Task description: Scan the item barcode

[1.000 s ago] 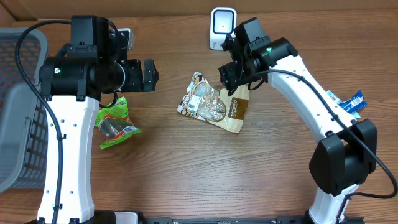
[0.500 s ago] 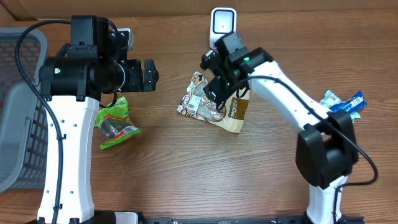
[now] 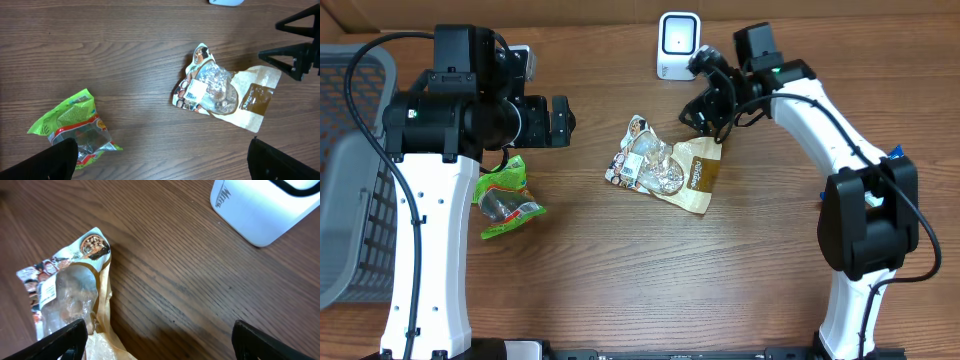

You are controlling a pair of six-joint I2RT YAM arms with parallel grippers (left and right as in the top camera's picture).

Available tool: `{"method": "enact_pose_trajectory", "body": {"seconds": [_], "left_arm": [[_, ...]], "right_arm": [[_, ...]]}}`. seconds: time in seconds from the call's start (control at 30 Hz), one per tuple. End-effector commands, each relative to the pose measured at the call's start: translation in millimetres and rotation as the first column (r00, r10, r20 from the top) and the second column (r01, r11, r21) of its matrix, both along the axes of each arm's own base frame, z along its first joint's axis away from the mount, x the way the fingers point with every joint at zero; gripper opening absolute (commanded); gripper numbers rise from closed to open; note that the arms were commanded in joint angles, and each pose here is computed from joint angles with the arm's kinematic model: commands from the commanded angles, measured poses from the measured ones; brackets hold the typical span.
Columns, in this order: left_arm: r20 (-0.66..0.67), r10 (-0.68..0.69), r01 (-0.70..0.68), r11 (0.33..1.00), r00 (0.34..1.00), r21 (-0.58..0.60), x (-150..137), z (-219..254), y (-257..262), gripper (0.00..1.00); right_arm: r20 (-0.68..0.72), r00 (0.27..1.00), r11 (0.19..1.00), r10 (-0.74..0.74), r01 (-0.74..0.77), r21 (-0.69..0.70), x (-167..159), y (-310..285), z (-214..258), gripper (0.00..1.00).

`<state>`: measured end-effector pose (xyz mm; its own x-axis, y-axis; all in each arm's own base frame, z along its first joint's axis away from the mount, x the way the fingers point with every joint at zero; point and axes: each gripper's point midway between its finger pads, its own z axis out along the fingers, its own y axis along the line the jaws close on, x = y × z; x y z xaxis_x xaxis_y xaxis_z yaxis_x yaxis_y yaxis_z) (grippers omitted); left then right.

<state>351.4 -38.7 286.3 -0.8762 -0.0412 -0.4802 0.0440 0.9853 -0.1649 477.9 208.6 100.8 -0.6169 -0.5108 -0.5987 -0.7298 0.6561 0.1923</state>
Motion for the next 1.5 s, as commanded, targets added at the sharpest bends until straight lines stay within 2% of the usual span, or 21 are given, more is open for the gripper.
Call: {"method": "enact_pose_trajectory", "body": {"seconds": [0.0, 0.23, 0.33, 0.37, 0.5, 0.67, 0.73, 0.83, 1.0, 1.13, 1.17, 1.27, 1.4, 1.47], "left_arm": [[-0.006, 0.010, -0.010, 1.000, 1.000, -0.004, 0.7, -1.4, 0.2, 1.00], [-0.006, 0.010, -0.010, 1.000, 1.000, -0.004, 0.7, -1.4, 0.2, 1.00], [-0.006, 0.010, -0.010, 1.000, 1.000, -0.004, 0.7, -1.4, 0.2, 1.00], [-0.006, 0.010, -0.010, 1.000, 1.000, -0.004, 0.7, -1.4, 0.2, 1.00], [-0.006, 0.010, -0.010, 1.000, 1.000, -0.004, 0.7, -1.4, 0.2, 1.00], [-0.006, 0.010, -0.010, 1.000, 1.000, -0.004, 0.7, -1.4, 0.2, 1.00], [-0.006, 0.010, -0.010, 1.000, 1.000, -0.004, 0.7, -1.4, 0.2, 1.00], [-0.006, 0.010, -0.010, 1.000, 1.000, -0.004, 0.7, -1.4, 0.2, 1.00], [-0.006, 0.010, -0.010, 1.000, 1.000, -0.004, 0.7, -1.4, 0.2, 1.00], [-0.006, 0.010, -0.010, 1.000, 1.000, -0.004, 0.7, -1.4, 0.2, 1.00], [-0.006, 0.010, -0.010, 1.000, 1.000, -0.004, 0.7, -1.4, 0.2, 1.00], [-0.006, 0.010, -0.010, 1.000, 1.000, -0.004, 0.7, -1.4, 0.2, 1.00], [-0.006, 0.010, -0.010, 1.000, 1.000, -0.004, 0.7, -1.4, 0.2, 1.00], [-0.006, 0.010, -0.010, 1.000, 1.000, -0.004, 0.7, -1.4, 0.2, 1.00]], "right_arm": [[-0.082, 0.994, 0.994, 0.074, -0.067, 0.092, -10.9, 15.6, -24.0, 0.93], [-0.233, 0.969, 0.996, 0.080, -0.066, 0.067, -34.1, 15.2, -62.0, 0.92], [-0.328, 0.942, 0.998, 0.065, -0.052, 0.047, -53.1, 9.7, -65.0, 0.78], [-0.374, 0.926, 0.998, 0.052, -0.042, 0.037, -61.4, 7.0, -65.1, 0.70], [-0.549, 0.833, 0.997, -0.063, 0.072, -0.006, -86.3, -6.2, -64.9, 0.56], [-0.700, 0.713, 0.993, -0.043, 0.110, 0.051, -118.6, 1.7, -49.1, 0.48], [-0.723, 0.690, 0.993, -0.036, 0.103, 0.049, -127.1, 3.9, -45.6, 0.45], [-0.696, 0.715, 0.995, -0.063, 0.097, 0.010, -121.3, -2.4, -45.9, 0.48], [-0.559, 0.797, 0.973, -0.230, 0.196, -0.120, -69.3, -39.1, -28.8, 0.49], [-0.357, 0.884, 0.952, -0.303, 0.264, -0.153, -16.0, -63.9, -5.0, 0.64], [-0.315, 0.903, 0.956, -0.292, 0.263, -0.134, -5.7, -63.2, -0.5, 0.68], [-0.222, 0.939, 0.965, -0.263, 0.257, -0.056, 19.1, -53.8, 8.6, 0.71], [-0.172, 0.985, 0.993, -0.030, 0.049, 0.110, 12.9, -14.5, 19.5, 0.75], [-0.167, 0.986, 0.993, 0.001, 0.019, 0.117, 12.0, -2.5, 12.7, 0.75]]}}
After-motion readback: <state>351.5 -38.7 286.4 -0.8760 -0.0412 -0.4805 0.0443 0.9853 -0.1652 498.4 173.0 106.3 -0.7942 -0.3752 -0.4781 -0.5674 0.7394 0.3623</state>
